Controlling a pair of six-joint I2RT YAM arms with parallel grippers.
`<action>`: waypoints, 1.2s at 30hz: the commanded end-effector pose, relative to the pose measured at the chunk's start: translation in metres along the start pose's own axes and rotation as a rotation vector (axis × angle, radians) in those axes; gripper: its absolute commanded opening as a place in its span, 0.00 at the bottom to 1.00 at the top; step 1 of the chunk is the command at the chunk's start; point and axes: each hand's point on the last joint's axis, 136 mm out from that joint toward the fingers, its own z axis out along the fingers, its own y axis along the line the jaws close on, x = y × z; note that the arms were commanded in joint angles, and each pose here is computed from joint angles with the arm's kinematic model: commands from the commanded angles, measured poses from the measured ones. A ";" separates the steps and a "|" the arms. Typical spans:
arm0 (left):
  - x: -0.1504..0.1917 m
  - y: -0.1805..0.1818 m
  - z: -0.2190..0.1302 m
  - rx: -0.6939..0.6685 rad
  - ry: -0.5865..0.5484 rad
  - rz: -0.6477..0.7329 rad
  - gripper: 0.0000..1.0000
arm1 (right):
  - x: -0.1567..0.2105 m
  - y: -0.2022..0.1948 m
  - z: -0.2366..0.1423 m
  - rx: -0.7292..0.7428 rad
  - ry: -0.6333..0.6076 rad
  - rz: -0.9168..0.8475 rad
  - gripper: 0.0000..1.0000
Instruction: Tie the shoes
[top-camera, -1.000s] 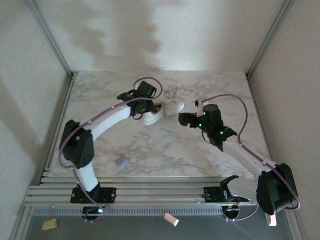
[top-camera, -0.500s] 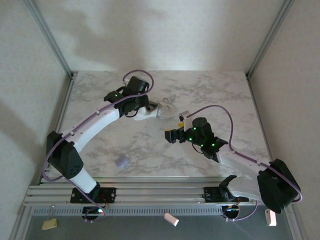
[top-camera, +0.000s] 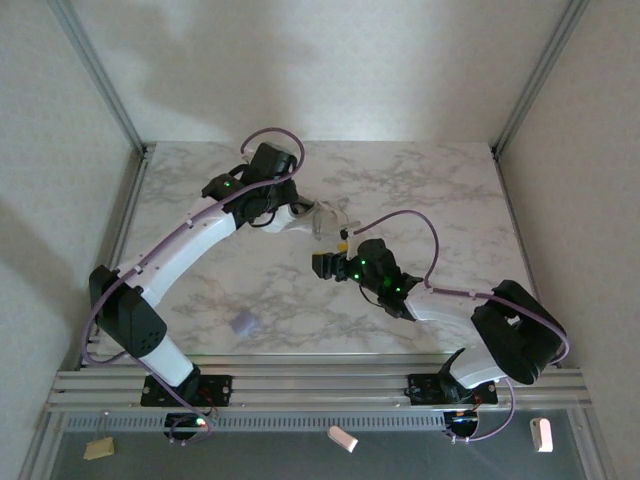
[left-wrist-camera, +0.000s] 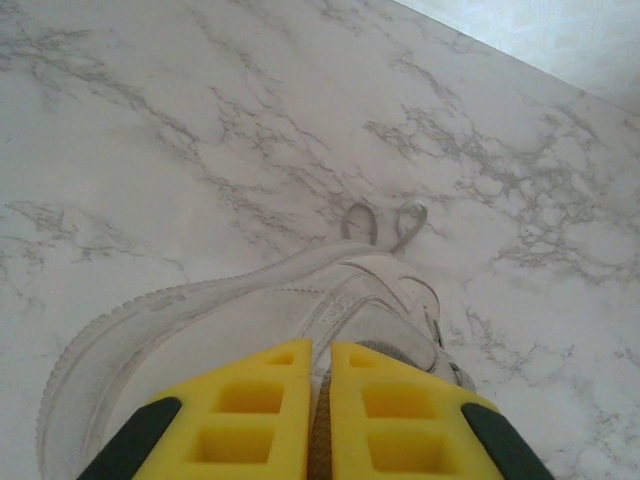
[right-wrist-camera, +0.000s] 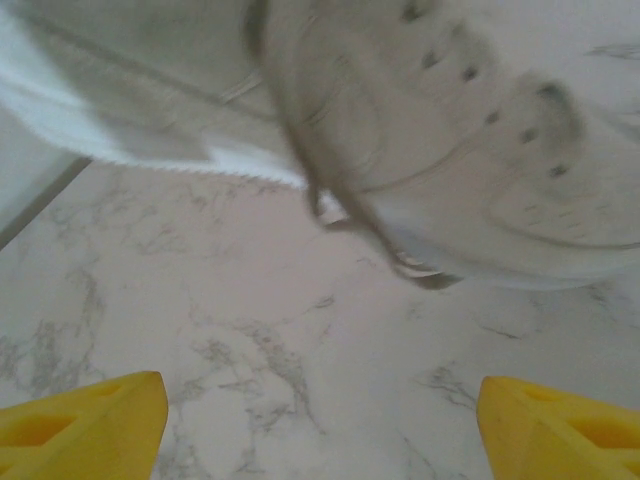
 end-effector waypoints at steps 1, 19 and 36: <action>-0.011 0.001 -0.020 0.030 -0.081 -0.057 0.00 | -0.022 -0.014 -0.011 0.107 -0.076 0.041 0.81; 0.168 0.065 0.010 0.104 0.182 0.004 0.09 | -0.020 -0.028 -0.080 0.211 0.023 -0.152 0.82; 0.127 0.077 0.031 0.051 0.167 0.325 0.63 | -0.017 -0.010 -0.100 0.043 0.198 -0.087 0.86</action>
